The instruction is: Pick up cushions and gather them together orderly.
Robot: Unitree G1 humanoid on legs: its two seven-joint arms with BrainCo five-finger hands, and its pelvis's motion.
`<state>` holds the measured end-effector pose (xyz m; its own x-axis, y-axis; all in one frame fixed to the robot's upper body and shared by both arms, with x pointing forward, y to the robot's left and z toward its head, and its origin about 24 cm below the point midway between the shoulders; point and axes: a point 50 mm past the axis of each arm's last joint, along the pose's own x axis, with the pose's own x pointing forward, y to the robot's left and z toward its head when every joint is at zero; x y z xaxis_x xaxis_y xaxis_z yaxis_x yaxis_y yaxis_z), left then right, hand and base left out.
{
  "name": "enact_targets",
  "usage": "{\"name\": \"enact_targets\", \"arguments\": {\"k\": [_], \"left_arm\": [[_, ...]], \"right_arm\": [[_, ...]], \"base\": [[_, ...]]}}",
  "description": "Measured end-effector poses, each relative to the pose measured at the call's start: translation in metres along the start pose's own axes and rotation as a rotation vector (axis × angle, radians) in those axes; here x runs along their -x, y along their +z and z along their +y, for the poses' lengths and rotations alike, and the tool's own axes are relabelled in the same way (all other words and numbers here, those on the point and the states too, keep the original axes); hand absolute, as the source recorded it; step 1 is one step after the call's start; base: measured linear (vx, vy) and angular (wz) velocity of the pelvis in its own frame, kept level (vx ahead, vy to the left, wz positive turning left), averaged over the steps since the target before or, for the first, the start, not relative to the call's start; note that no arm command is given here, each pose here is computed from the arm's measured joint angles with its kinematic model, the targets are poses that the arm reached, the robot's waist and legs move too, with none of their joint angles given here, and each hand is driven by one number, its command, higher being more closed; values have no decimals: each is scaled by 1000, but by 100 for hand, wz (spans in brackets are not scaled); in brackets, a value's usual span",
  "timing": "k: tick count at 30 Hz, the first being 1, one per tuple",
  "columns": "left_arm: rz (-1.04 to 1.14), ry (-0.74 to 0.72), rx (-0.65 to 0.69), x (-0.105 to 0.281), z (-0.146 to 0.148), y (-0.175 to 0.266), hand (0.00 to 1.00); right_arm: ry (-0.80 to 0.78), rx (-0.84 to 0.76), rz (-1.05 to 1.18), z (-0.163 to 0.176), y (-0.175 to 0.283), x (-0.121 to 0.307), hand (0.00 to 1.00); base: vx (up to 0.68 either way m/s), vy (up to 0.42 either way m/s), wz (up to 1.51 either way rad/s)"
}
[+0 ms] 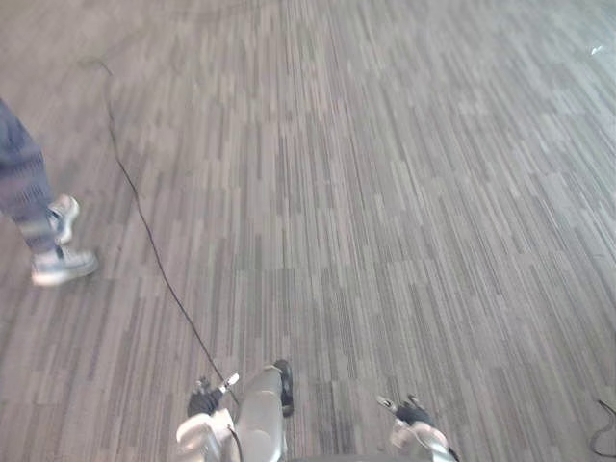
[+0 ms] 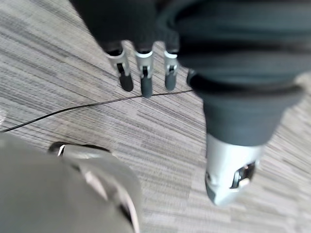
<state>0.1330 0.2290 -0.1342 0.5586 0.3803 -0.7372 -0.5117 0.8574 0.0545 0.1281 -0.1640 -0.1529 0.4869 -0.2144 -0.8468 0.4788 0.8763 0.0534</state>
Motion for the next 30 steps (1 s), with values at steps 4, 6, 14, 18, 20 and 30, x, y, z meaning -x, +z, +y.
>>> {"name": "enact_targets", "arguments": {"k": [4,6,14,18,20,30], "left_arm": [[32,-38,-106,-2,-6,-2,0],[48,-74,-89,0,-22,-7,0],[112,-130,-144,3,-37,-20,0],[133,-140,-119,8,-47,-29,0],[119,-130,-93,10,-45,-29,0],[-38,-89,-23,3,-30,5,0]], "right_arm": [[-18,8,2,-10,-5,2,0],[-16,20,-61,-11,6,3,0],[-17,64,-118,-17,26,-2,0],[-58,92,-148,-33,39,-4,0],[-51,115,-149,-29,42,-5,0],[54,140,-46,18,14,-3,0]], "base": [[523,205,-2],[492,81,-20],[647,-41,44],[800,-163,35],[753,-97,-53],[688,127,-47]]}}
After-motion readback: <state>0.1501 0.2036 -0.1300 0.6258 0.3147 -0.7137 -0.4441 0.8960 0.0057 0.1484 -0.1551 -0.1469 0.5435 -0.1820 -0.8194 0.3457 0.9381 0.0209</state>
